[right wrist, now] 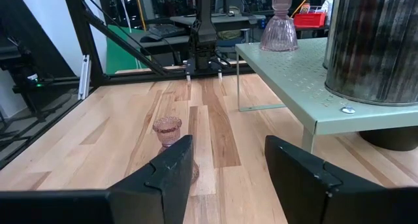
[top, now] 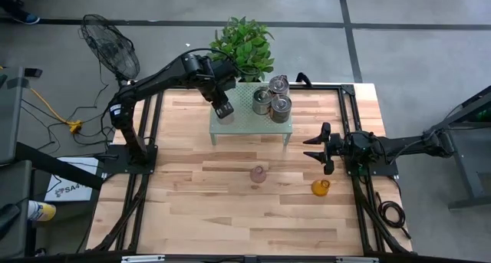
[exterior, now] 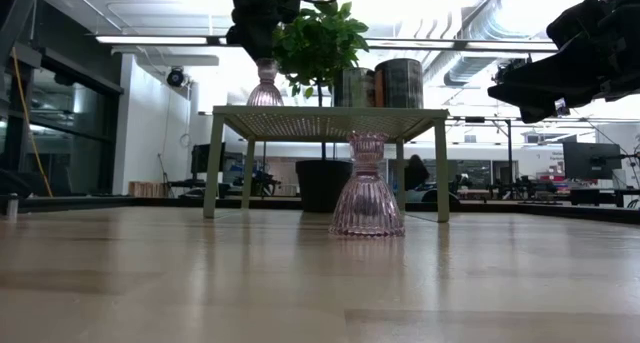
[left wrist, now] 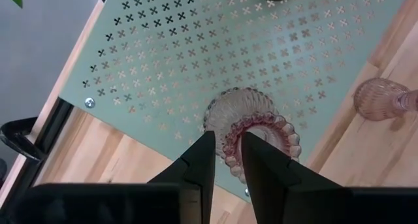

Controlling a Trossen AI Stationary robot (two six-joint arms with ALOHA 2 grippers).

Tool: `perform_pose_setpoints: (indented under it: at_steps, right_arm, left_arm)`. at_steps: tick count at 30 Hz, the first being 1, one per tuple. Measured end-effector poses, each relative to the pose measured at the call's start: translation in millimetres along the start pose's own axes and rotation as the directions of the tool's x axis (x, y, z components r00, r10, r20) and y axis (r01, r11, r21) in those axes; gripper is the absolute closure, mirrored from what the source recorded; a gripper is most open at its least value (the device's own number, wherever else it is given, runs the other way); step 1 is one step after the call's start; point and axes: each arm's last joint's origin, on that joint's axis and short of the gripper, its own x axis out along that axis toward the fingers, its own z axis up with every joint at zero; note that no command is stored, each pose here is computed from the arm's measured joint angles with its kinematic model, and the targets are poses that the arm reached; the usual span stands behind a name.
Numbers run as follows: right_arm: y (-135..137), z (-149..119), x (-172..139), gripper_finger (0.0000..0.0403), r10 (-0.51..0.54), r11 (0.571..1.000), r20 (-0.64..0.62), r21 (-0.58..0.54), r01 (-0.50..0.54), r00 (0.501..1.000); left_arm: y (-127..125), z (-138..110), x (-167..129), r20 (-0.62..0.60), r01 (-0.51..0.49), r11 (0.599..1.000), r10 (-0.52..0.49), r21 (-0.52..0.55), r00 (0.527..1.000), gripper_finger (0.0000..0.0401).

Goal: Pick & Place candle stick holders
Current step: Put the left pink glass candle holder on the shelf

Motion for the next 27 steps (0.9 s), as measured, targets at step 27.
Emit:
perform_pose_setpoints:
  at_steps: [27]
  right_arm:
    - [0.0,0.0,0.0,0.0217,0.0,1.0,0.0,0.0,0.0,1.0]
  left_arm:
    - [-5.0,-5.9,-63.9,0.12,-0.068,0.997,0.07,-0.025,0.99,0.0287]
